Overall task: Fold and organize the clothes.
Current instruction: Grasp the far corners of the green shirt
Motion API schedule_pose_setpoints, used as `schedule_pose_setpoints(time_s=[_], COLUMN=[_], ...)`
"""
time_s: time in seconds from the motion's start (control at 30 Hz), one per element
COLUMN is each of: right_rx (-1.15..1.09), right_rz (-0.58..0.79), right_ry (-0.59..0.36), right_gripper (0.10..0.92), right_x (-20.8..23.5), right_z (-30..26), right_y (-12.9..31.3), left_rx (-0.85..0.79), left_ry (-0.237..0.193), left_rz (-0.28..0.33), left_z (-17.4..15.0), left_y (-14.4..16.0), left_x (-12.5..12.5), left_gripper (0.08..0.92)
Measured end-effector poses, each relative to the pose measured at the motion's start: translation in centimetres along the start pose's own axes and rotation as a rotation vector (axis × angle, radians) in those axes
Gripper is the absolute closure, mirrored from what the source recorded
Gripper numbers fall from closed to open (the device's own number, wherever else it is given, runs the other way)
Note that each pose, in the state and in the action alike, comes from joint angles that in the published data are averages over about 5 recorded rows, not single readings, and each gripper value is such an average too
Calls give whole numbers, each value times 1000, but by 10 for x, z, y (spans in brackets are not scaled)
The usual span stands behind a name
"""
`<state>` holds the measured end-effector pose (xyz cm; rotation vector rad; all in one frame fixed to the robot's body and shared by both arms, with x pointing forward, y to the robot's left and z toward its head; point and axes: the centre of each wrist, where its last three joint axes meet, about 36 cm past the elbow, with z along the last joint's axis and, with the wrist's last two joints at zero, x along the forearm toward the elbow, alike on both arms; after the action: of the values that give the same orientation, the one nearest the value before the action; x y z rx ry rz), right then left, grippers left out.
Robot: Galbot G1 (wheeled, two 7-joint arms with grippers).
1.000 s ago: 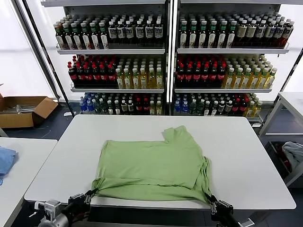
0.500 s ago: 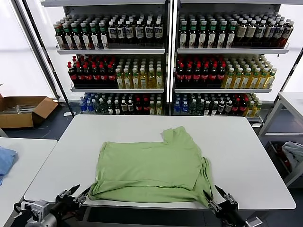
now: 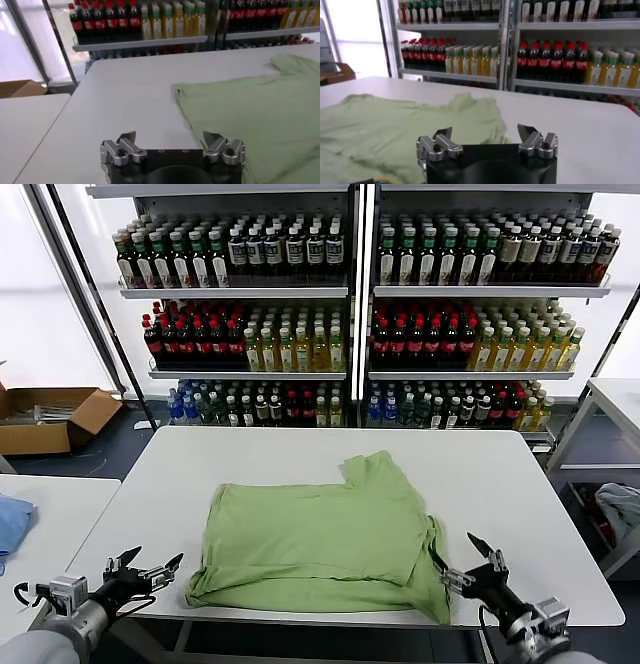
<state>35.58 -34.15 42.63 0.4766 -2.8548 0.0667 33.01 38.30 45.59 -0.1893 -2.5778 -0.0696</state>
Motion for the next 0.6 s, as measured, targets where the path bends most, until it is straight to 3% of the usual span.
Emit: schedule_pose_setpoints(time_s=[0.6], right_rx=[-35], right_rz=[-86], right_ry=[81], right_gripper=[200], right_x=[-168], right_z=[-27], right_y=[-38], left_rx=[40], left_ry=[-7], left_rz=[101], left_z=[-52], left_y=[-5], left_x=[-127], left_gripper=[177])
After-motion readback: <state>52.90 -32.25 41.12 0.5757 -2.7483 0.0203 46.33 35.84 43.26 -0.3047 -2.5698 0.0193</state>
